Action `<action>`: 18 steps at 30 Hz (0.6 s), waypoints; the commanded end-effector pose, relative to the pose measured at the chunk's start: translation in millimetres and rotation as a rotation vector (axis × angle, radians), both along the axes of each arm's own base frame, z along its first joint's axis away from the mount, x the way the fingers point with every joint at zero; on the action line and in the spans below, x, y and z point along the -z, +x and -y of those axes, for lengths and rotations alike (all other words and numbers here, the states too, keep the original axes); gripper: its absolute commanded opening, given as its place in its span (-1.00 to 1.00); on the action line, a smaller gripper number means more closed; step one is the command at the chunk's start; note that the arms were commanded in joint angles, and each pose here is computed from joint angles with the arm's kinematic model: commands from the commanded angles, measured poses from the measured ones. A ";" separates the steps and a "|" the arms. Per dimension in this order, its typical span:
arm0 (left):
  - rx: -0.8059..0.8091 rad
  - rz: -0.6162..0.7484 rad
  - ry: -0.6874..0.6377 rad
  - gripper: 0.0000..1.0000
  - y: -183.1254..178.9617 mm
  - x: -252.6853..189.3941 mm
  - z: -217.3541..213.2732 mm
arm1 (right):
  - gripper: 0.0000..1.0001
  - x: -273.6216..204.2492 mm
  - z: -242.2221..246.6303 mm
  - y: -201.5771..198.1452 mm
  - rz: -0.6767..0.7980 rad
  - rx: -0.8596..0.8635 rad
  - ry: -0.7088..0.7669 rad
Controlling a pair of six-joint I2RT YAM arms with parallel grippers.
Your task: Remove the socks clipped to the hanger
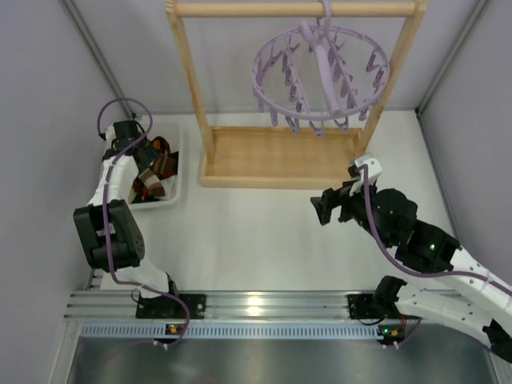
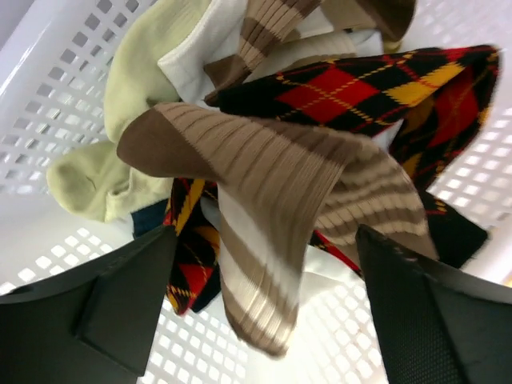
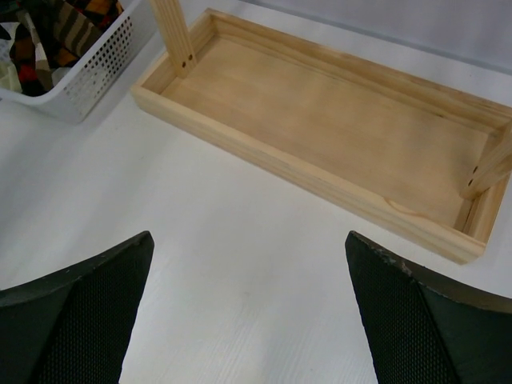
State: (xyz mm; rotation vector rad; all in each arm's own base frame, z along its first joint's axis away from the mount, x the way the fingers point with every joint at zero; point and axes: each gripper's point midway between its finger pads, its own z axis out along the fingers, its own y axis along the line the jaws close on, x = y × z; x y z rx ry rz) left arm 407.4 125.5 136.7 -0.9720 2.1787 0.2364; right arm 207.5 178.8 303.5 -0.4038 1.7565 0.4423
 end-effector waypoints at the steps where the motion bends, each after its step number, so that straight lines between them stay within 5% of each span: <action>1: 0.034 0.130 0.010 0.98 3.8 -47.9 8.0 | 0.99 -3.8 -3.3 4.4 0.003 0.014 0.042; 8: 0.127 0.335 0.126 0.98 -40.2 -168.3 24.6 | 0.99 29.8 7.1 28.4 -0.124 0.156 0.052; 18: 0.530 0.484 0.079 0.98 -115.1 -209.4 110.8 | 0.99 7.3 51.5 31.5 -0.059 0.325 0.099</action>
